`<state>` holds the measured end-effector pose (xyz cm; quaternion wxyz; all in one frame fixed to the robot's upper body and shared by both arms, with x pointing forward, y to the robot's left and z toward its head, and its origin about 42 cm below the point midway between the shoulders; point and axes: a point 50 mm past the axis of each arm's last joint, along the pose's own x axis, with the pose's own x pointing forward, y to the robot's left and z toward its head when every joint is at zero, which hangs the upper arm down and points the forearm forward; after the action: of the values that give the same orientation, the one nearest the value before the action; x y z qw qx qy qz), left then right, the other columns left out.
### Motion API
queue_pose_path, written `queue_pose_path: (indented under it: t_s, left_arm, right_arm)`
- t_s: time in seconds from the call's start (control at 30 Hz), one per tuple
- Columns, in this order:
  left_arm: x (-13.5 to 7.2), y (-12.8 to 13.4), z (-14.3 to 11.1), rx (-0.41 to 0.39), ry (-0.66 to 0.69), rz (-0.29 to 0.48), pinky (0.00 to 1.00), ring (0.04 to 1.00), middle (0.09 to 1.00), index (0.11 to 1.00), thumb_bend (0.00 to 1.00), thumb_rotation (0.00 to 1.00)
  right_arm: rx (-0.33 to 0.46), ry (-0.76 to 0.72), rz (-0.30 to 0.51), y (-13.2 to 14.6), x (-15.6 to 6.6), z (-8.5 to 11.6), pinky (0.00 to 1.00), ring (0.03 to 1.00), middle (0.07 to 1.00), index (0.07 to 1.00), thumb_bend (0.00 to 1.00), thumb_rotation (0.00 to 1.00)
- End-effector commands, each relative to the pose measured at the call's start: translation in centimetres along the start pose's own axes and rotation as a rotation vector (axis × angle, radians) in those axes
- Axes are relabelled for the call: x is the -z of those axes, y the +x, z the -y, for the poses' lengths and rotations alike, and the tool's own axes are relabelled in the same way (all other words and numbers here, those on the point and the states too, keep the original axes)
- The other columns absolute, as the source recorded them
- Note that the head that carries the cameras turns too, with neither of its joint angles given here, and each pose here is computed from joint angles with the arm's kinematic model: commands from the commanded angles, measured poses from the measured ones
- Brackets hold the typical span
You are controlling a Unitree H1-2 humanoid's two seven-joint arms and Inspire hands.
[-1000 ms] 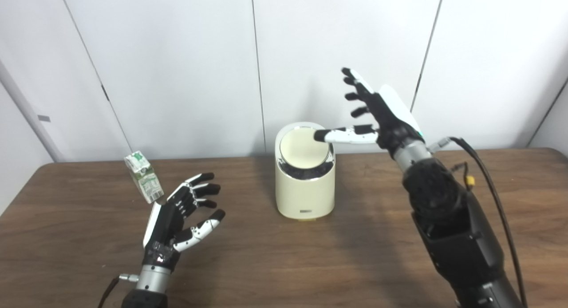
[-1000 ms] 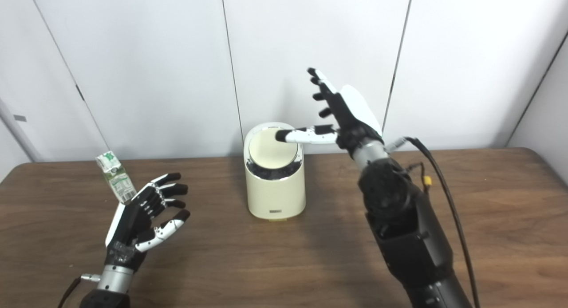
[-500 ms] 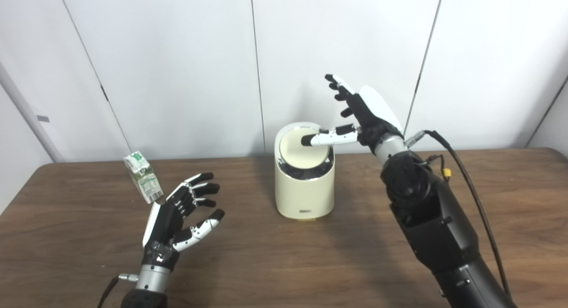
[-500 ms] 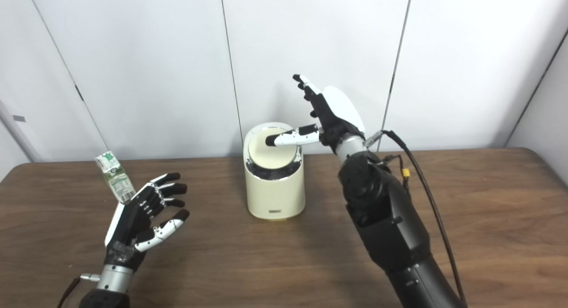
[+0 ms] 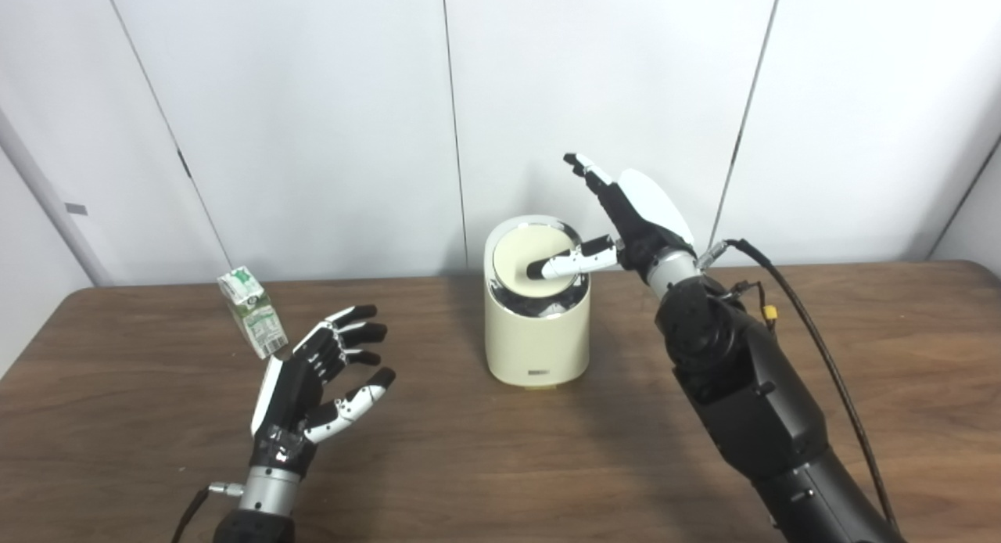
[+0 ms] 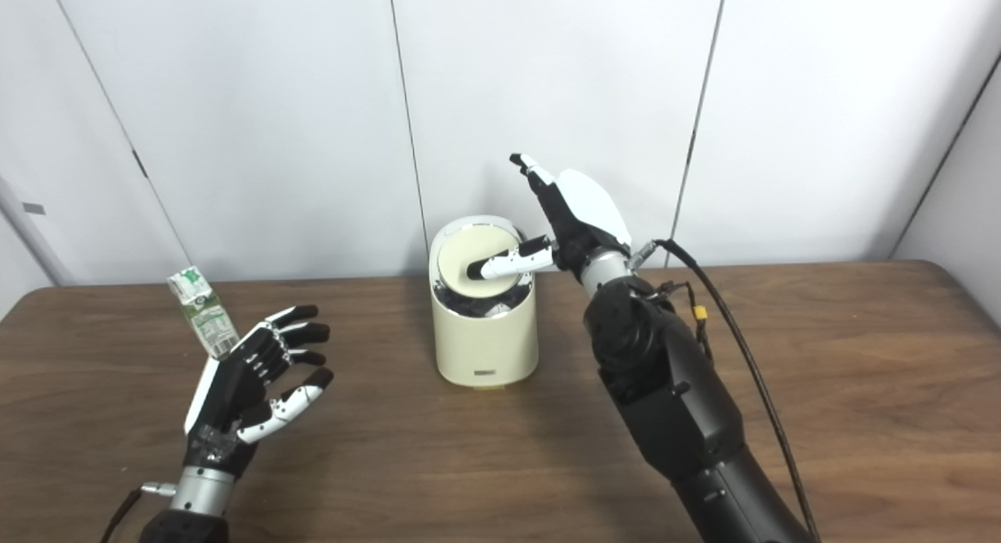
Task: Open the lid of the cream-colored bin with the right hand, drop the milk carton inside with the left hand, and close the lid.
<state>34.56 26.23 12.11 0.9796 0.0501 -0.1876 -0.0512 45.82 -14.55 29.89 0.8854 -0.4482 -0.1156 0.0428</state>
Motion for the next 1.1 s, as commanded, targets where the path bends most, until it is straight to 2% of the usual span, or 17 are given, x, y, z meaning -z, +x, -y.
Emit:
queue_pose_path:
  t_s: [0.0, 0.47, 0.63, 0.77, 0.87, 1.07]
  left_arm:
    - [2.8, -3.9, 1.1, -0.012, -0.029, -0.122, 0.61, 0.727, 0.705, 0.788, 0.53, 0.04]
    - [2.5, -4.0, 1.1, -0.011, -0.038, -0.121, 0.62, 0.725, 0.707, 0.784, 0.53, 0.03]
    - [2.4, -4.0, 1.1, -0.007, -0.024, -0.119, 0.62, 0.720, 0.706, 0.785, 0.54, 0.07]
    - [2.3, -4.1, 1.2, -0.007, -0.026, -0.118, 0.61, 0.721, 0.703, 0.786, 0.56, 0.10]
    - [2.1, -4.1, 1.2, -0.010, -0.024, -0.119, 0.61, 0.720, 0.704, 0.786, 0.57, 0.11]
    - [1.9, -4.1, 1.3, -0.005, -0.019, -0.116, 0.60, 0.718, 0.706, 0.782, 0.55, 0.07]
  right_arm:
    - [0.076, -0.028, 0.076, 1.2, -2.5, 2.6, 0.80, 0.887, 0.921, 0.953, 0.89, 0.35]
    - [0.088, -0.050, 0.042, 1.2, -1.4, 2.2, 0.64, 0.818, 0.899, 0.931, 0.92, 0.31]
    - [0.087, -0.079, 0.032, 1.4, -1.1, 1.8, 0.65, 0.830, 0.897, 0.925, 0.91, 0.28]
    - [0.093, -0.149, 0.042, 1.7, -1.2, 1.1, 0.64, 0.819, 0.885, 0.917, 0.91, 0.30]
    - [0.081, -0.162, 0.040, 1.8, -1.4, 0.9, 0.67, 0.837, 0.897, 0.925, 0.90, 0.30]
    - [0.079, -0.182, 0.046, 1.7, -1.6, 0.7, 0.70, 0.839, 0.903, 0.926, 0.90, 0.29]
